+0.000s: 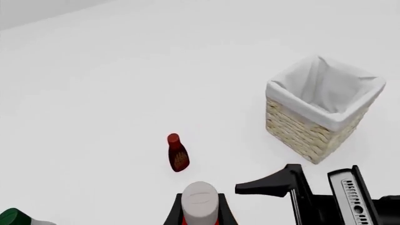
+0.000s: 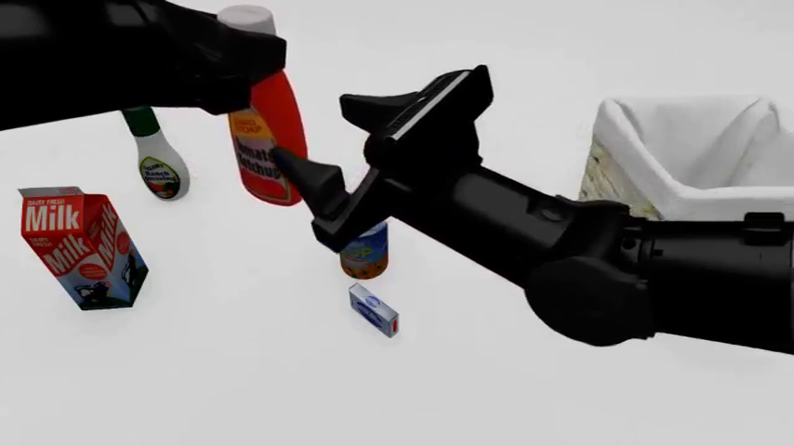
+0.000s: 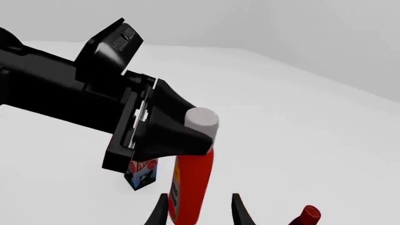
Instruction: Pick the ketchup and place it in the basket.
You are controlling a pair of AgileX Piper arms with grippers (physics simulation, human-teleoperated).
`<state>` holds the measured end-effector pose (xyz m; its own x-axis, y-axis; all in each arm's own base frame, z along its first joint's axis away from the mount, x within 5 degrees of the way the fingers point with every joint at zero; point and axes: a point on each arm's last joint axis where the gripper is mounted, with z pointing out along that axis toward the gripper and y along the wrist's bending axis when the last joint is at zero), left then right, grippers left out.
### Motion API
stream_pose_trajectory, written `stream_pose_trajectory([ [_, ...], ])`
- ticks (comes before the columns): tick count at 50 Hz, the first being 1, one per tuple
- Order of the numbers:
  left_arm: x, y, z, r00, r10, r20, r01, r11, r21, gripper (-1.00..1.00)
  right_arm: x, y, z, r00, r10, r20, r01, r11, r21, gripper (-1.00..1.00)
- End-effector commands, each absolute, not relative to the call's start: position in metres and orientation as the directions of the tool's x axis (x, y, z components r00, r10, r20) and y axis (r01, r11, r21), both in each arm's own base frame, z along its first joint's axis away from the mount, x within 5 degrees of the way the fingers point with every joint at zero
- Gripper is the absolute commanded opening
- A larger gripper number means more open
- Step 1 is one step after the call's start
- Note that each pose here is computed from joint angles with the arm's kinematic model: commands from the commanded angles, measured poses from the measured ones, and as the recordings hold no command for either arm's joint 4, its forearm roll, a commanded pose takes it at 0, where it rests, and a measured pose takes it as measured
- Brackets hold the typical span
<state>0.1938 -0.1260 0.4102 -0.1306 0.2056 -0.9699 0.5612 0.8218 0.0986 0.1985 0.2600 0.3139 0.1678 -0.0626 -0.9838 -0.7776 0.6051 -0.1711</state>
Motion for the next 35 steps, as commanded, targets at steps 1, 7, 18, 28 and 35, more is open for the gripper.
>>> stream_pose_trajectory([
  [1,0.193,-0.124,0.414,-0.118,0.208,-0.971,0.557,0.823,0.108,-1.00,0.203,0.270,0.309,0.169,-0.070,-0.983,-0.781,0.599,-0.176,1.00],
  [7,0.193,-0.124,0.414,-0.116,0.205,-0.972,0.556,0.824,0.107,-1.00,0.206,0.274,0.305,0.163,-0.065,-0.984,-0.783,0.598,-0.169,1.00],
  [18,0.193,-0.122,0.415,-0.120,0.199,-0.973,0.549,0.829,0.102,-1.00,0.210,0.280,0.300,0.161,-0.062,-0.985,-0.785,0.597,-0.166,1.00],
  [28,0.191,-0.121,0.416,-0.122,0.191,-0.974,0.550,0.830,0.094,-1.00,0.213,0.289,0.300,0.166,-0.065,-0.984,-0.788,0.591,-0.172,1.00],
  [35,0.190,-0.121,0.419,-0.121,0.189,-0.974,0.550,0.830,0.093,-1.00,0.216,0.294,0.299,0.168,-0.068,-0.983,-0.788,0.590,-0.175,1.00],
])
